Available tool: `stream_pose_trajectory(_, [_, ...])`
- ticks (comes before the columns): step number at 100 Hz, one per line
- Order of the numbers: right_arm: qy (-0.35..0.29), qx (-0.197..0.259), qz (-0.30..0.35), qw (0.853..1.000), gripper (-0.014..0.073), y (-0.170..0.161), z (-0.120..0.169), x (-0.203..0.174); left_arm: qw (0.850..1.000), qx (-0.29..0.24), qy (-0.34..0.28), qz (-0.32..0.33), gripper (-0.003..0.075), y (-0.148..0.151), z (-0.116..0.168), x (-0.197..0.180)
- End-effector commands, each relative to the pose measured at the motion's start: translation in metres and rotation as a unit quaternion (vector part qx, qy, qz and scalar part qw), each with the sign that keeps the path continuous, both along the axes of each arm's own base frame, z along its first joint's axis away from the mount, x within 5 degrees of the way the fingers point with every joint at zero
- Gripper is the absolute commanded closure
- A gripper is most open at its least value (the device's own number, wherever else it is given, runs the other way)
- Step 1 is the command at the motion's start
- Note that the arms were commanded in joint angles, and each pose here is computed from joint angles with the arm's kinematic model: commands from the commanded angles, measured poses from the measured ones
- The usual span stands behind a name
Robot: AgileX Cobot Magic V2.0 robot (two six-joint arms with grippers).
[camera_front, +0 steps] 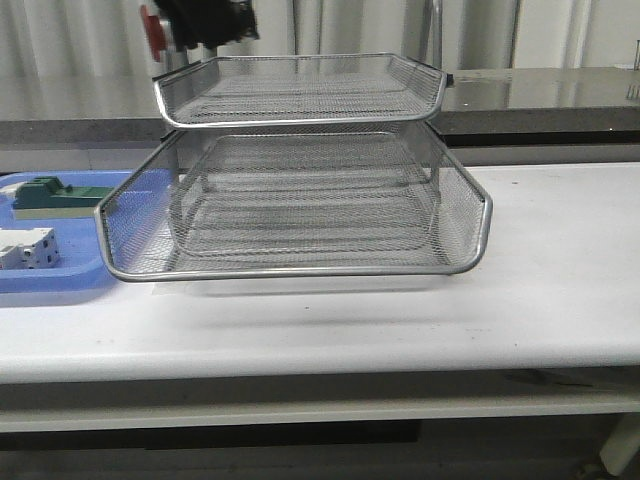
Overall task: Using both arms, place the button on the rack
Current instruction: 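Lift the red-capped button with the left gripper toward the rack, then lower the button into the pulled-out middle tray and open the left gripper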
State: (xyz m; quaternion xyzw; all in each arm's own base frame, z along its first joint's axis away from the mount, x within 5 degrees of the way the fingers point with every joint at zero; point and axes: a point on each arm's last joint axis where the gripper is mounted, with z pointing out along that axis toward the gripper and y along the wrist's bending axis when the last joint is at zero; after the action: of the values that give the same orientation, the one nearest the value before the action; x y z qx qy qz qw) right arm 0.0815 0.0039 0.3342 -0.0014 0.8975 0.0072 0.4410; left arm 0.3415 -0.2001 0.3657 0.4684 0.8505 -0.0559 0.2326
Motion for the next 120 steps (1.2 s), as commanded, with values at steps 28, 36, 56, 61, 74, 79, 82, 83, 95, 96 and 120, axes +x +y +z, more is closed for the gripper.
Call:
stream_pose_trajectory(28, [-0.04,-0.007,0.002,0.999,0.0662,-0.001,0.012,0.002,0.998,0.007,0.028,-0.057,0.0741,-0.049,-0.021,-0.014])
stream_pose_trajectory(36, [-0.039,-0.007,0.001,0.999,0.0662,-0.001,0.012,0.002,0.997,0.015,0.041,-0.057,0.0741,-0.054,-0.034,-0.009])
stream_pose_trajectory(56, [-0.039,-0.007,0.001,0.999,0.0662,-0.001,0.012,0.002,0.996,0.033,0.067,-0.057,0.0741,-0.061,-0.062,0.002])
stream_pose_trajectory(61, [-0.039,-0.007,0.001,0.999,0.0662,-0.001,0.012,0.002,0.995,0.037,0.07,-0.056,0.0741,-0.062,-0.066,0.003])
stream_pose_trajectory(74, [-0.038,-0.007,0.001,0.999,0.0662,-0.001,0.012,0.002,0.995,0.039,0.073,-0.056,0.074,-0.062,-0.069,0.004])
stream_pose_trajectory(79, [-0.038,-0.007,0.001,0.999,0.0662,-0.001,0.012,0.002,0.995,0.039,0.073,-0.056,0.0738,-0.062,-0.069,0.004])
stream_pose_trajectory(82, [-0.038,-0.007,0.001,0.999,0.0662,-0.001,0.012,0.002,0.995,0.039,0.073,-0.056,0.0736,-0.062,-0.069,0.004])
stream_pose_trajectory(83, [-0.038,-0.007,0.001,0.999,0.0662,-0.001,0.012,0.002,0.995,0.04,0.074,-0.057,0.0732,-0.062,-0.069,0.004])
stream_pose_trajectory(95, [-0.038,-0.007,0.001,0.999,0.0662,-0.001,0.012,0.002,0.995,0.04,0.074,-0.057,0.0636,-0.062,-0.069,0.004])
stream_pose_trajectory(96, [-0.037,-0.007,0.001,0.999,0.0662,-0.001,0.012,0.002,0.995,0.04,0.074,-0.057,0.0626,-0.062,-0.069,0.004])
stream_pose_trajectory(120, [-0.037,-0.008,0.001,0.999,0.0662,-0.001,0.011,0.002,0.995,0.04,0.074,-0.057,0.0278,-0.062,-0.069,0.004])
